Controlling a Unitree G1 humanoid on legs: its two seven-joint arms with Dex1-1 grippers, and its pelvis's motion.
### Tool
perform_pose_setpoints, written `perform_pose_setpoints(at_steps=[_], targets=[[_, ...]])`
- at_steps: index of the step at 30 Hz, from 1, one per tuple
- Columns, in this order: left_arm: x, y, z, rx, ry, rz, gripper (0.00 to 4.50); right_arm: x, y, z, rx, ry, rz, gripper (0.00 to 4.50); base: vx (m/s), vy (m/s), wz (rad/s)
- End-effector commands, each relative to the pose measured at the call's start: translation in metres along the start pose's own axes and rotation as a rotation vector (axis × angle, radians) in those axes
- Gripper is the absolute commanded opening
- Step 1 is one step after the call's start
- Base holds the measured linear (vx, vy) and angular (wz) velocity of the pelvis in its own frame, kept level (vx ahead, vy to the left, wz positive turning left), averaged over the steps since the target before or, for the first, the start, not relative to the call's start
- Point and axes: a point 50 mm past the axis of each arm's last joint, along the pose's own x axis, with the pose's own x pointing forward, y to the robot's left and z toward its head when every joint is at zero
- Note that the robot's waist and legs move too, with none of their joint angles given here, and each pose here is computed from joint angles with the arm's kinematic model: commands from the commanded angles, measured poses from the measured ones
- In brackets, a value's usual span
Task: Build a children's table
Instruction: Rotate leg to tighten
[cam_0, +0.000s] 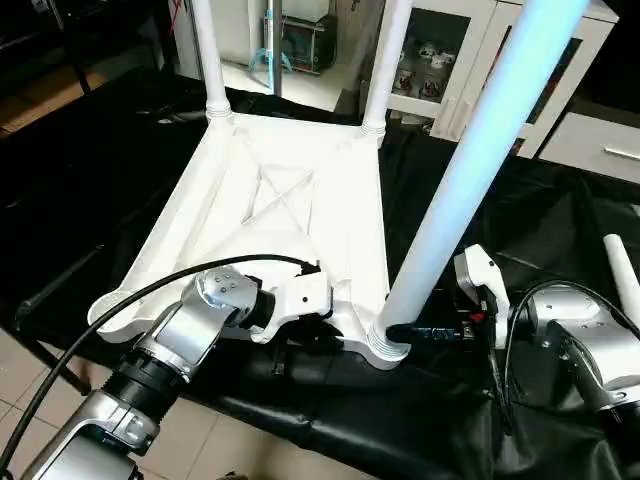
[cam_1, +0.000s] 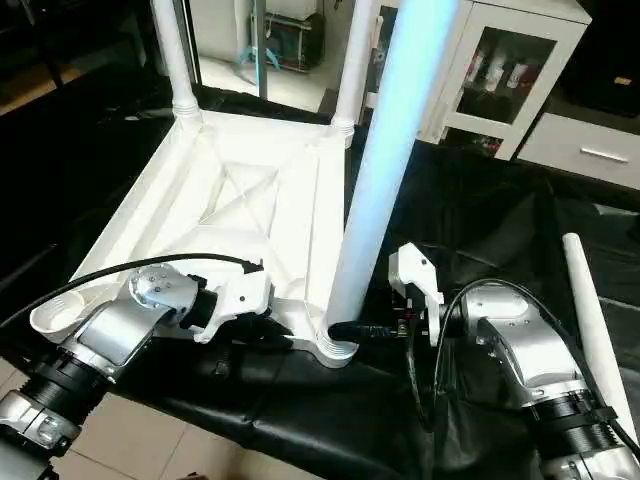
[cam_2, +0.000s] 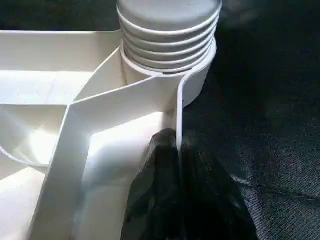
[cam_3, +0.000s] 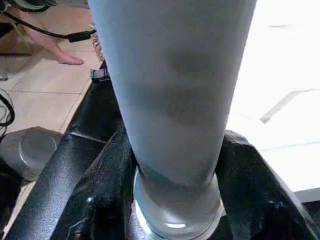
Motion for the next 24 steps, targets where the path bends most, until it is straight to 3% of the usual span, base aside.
perform_pose_setpoints(at_steps=[1,9,12,15,18,19,20,24], targets=[[0.006,-0.002,0.009,0.032,-0.034,-0.037,0.00,0.005,0.005,-0.002,0.001,0.003,0.035,1.93,0.000,0.000,0.00],[0.008,0.008,0.009,-0.013,-0.043,0.065,0.00,0.006,-0.005,-0.015,0.059,0.012,-0.162,1.93,0.000,0.000,0.00],[0.011,0.026,0.016,-0.089,-0.070,0.223,0.00,0.006,-0.017,-0.032,0.124,0.035,-0.385,1.91,0.000,0.000,0.00],[0.014,0.033,0.022,-0.119,-0.086,0.277,0.00,0.008,-0.023,-0.040,0.165,0.043,-0.500,1.90,0.000,0.000,0.00],[0.021,0.045,0.035,-0.185,-0.110,0.380,0.00,0.012,-0.035,-0.054,0.228,0.073,-0.745,1.89,0.000,0.000,0.00],[0.021,0.046,0.036,-0.191,-0.111,0.391,0.00,0.013,-0.036,-0.055,0.231,0.077,-0.763,1.89,0.000,0.000,0.00],[0.026,0.054,0.043,-0.241,-0.115,0.476,0.00,0.021,-0.042,-0.060,0.246,0.107,-0.892,1.89,0.000,0.000,0.00],[0.032,0.061,0.050,-0.275,-0.110,0.548,0.00,0.033,-0.047,-0.063,0.283,0.125,-1.013,1.88,0.000,0.000,0.00]])
